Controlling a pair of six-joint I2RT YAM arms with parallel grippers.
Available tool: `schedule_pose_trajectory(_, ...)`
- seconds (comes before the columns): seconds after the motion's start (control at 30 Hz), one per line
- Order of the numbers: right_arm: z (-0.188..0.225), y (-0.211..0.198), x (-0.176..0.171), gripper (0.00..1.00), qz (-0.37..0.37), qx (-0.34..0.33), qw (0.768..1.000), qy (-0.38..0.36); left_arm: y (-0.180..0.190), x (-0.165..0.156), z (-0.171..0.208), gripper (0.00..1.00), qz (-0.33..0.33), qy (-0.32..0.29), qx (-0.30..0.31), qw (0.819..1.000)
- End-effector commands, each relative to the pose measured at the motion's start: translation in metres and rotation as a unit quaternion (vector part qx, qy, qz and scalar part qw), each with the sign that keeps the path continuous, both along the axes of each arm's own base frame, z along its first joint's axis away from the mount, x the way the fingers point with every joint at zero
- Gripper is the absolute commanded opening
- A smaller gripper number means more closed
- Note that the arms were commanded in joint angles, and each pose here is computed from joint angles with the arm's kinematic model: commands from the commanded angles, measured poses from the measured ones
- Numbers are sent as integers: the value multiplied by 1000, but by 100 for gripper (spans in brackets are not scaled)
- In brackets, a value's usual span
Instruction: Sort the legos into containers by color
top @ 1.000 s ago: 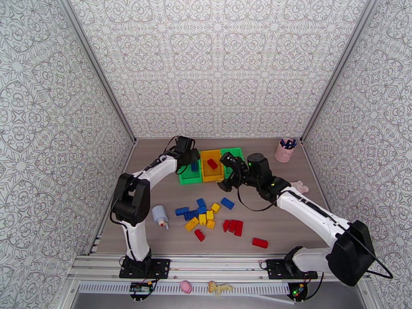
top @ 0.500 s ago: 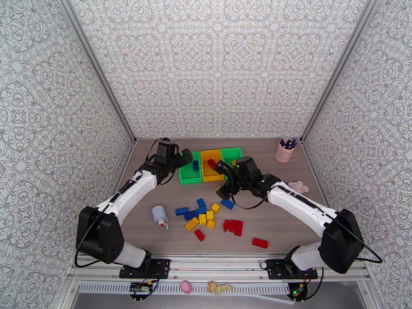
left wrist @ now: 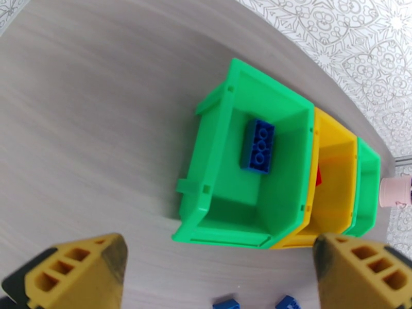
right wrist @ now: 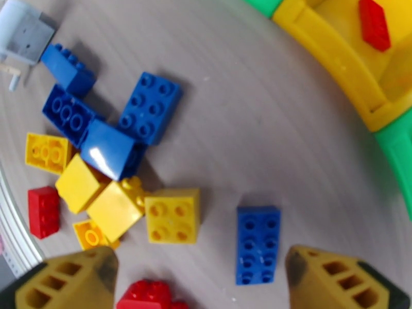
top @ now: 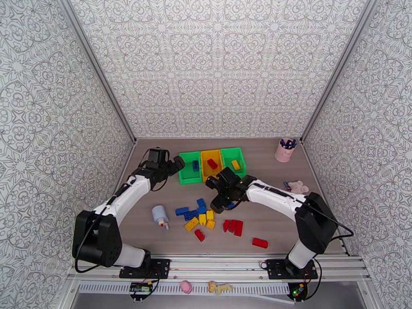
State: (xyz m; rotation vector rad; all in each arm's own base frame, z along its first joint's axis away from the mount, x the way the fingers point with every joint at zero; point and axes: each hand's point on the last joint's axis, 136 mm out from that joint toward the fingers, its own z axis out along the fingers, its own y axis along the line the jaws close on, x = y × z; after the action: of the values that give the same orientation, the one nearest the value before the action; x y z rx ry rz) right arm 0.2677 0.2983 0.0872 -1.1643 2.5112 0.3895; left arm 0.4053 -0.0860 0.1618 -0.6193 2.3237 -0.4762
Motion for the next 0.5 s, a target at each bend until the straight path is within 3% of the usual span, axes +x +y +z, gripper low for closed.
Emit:
schedule_pose_trajectory(0.0,-2,11,-6,77,-2,1,999,32,-1,-1,0,100,-3,-3,-8,1000)
schedule_pose_trajectory(0.27,-22,19,-6,73,10,-23,998,56,1,-3,-5,100,-3,0,-1,1000)
schedule_pose_trajectory(0.37,-29,22,-4,61,9,-27,998,59,3,-4,-6,100,2,0,2,1000)
schedule_pose_trajectory(0.47,-33,24,-2,59,9,-27,998,59,3,-4,-7,100,2,1,3,1000)
